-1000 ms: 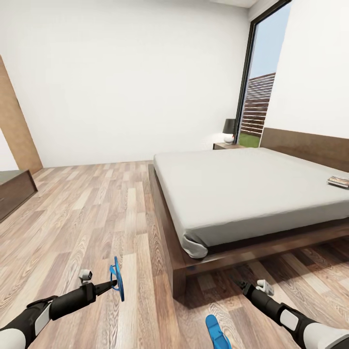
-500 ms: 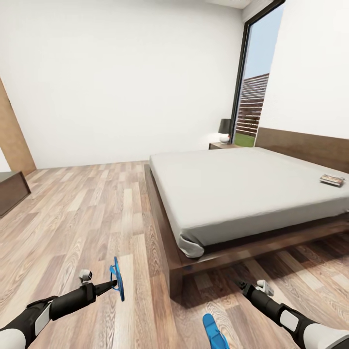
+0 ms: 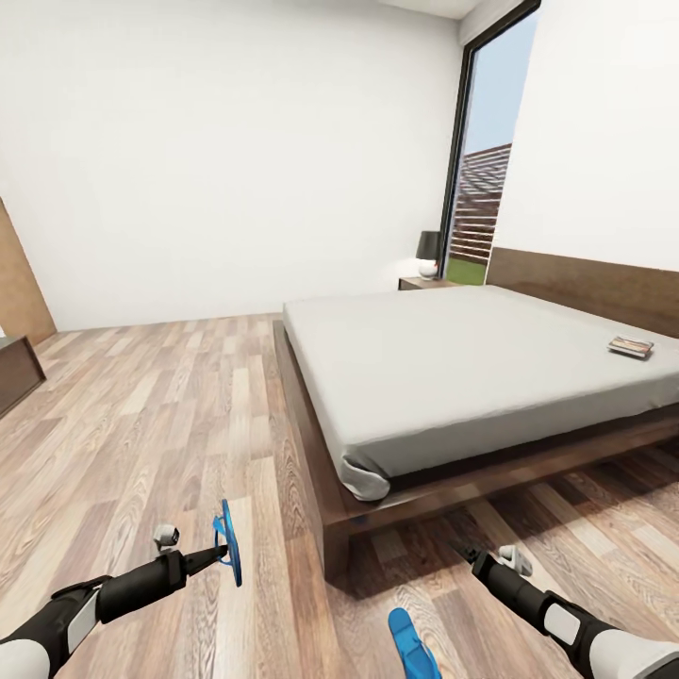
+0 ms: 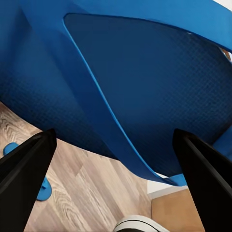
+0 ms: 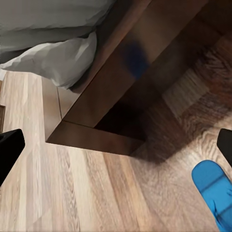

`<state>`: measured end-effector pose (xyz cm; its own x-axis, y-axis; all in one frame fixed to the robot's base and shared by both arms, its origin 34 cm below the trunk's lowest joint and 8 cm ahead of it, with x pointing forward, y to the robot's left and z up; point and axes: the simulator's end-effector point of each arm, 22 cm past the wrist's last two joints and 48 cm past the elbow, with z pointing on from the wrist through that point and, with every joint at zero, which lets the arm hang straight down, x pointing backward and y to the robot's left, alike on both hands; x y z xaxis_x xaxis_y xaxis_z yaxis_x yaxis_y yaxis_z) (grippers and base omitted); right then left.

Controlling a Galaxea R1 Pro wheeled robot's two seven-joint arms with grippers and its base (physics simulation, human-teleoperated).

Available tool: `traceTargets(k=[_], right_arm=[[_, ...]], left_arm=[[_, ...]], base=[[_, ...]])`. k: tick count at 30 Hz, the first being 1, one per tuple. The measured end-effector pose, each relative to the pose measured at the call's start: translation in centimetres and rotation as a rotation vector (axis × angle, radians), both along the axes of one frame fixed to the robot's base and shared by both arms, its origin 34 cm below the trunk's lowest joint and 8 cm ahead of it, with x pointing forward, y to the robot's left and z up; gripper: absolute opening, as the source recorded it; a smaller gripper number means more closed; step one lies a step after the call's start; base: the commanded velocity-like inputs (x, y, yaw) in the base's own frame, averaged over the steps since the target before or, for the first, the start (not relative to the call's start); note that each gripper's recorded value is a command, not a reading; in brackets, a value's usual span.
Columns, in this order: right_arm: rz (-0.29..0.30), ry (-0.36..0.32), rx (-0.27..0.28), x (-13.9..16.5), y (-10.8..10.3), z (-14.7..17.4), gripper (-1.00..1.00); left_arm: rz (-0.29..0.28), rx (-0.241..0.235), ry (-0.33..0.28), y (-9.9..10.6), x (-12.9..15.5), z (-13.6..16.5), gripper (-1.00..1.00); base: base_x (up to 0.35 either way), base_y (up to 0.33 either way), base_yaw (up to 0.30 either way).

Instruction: In the bedroom, move the book from the bed onto either nightstand, and place the two sandals side by side next to the bed.

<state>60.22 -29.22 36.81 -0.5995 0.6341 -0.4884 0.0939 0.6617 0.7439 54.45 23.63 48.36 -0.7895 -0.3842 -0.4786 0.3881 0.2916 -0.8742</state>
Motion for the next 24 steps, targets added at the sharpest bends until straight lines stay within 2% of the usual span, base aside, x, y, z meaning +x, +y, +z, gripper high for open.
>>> traceTargets(k=[6, 24], right_arm=[[0.001, -0.002, 0.002, 0.01, 0.03, 0.04, 1.0], [0.001, -0.002, 0.002, 0.0, 0.03, 0.04, 1.0]], left_arm=[[0.0, 0.0, 0.001, 0.05, -0.02, -0.03, -1.0], [0.001, -0.002, 0.003, 0.07, -0.02, -0.01, -1.0]], base=[[0.0, 0.051, -0.104], [0.0, 0.098, -0.251]])
